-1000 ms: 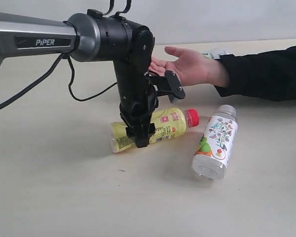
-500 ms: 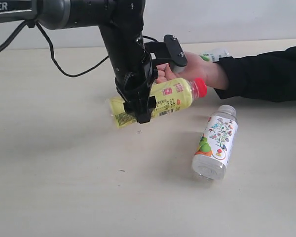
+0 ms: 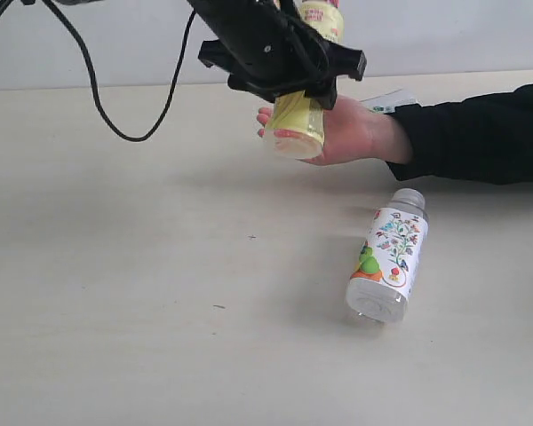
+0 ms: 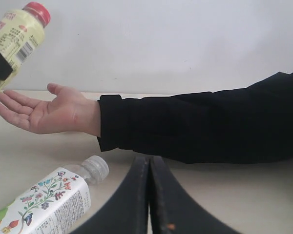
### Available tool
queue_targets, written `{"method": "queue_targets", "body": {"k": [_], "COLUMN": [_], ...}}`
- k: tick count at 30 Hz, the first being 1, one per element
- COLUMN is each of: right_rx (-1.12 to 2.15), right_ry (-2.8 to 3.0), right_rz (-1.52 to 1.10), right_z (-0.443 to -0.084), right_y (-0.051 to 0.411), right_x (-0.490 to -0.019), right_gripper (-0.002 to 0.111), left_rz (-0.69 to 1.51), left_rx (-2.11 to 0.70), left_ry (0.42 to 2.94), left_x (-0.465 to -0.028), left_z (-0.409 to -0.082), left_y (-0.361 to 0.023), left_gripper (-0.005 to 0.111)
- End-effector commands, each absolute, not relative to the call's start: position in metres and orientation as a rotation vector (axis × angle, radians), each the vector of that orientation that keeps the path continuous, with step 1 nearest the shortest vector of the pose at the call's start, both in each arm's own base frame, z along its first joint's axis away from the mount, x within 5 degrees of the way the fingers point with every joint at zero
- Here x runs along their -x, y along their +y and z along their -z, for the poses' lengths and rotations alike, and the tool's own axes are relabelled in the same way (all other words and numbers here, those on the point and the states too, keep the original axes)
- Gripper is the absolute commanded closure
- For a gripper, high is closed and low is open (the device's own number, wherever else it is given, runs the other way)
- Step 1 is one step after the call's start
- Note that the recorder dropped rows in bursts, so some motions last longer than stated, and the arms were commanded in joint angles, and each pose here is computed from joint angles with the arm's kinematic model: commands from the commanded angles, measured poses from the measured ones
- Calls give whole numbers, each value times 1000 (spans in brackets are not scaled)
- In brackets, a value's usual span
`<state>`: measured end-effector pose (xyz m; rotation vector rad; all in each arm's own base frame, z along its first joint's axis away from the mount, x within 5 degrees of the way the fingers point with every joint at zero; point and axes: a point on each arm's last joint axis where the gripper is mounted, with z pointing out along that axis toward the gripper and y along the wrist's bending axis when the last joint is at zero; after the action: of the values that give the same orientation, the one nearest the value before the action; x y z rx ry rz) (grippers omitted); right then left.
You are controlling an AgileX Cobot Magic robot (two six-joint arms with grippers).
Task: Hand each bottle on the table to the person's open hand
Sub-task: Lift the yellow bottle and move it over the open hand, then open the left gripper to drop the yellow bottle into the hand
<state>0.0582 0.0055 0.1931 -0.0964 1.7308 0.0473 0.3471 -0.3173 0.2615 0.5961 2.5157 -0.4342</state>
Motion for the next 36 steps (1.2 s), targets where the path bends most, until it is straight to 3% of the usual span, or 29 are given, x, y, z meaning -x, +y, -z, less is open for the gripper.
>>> {"method": "queue_targets", "body": {"k": [1,12,19,30,32,36], "right_rx": [92,92,94,92,92,92], "right_ry": [1715,1715,1715,1715,1715,1715], "right_rz": [-40,-40,-38,-40,-40,-40], "right_z": [-193,-193,-193,-193,-193,-193], "right_y": [5,5,5,5,5,5], "right_x": [-58,-58,-58,-58,-58,-58], "right_gripper": [108,108,108,108,108,108], "left_rz": [460,626,845,857,859,866], "left_rx": [-518,-275,-140,-99,-101,-98], "left_ry": [2563,2593,2662,2671,2669,2659], "left_x": [-358,-379,-399,-421,-421,-422], "left_z": [-277,-287,-258,-217,-216,-216], "left_y": [-319,-325,-323,-320,-320,-321], "left_gripper": [104,104,104,103,98,73]}}
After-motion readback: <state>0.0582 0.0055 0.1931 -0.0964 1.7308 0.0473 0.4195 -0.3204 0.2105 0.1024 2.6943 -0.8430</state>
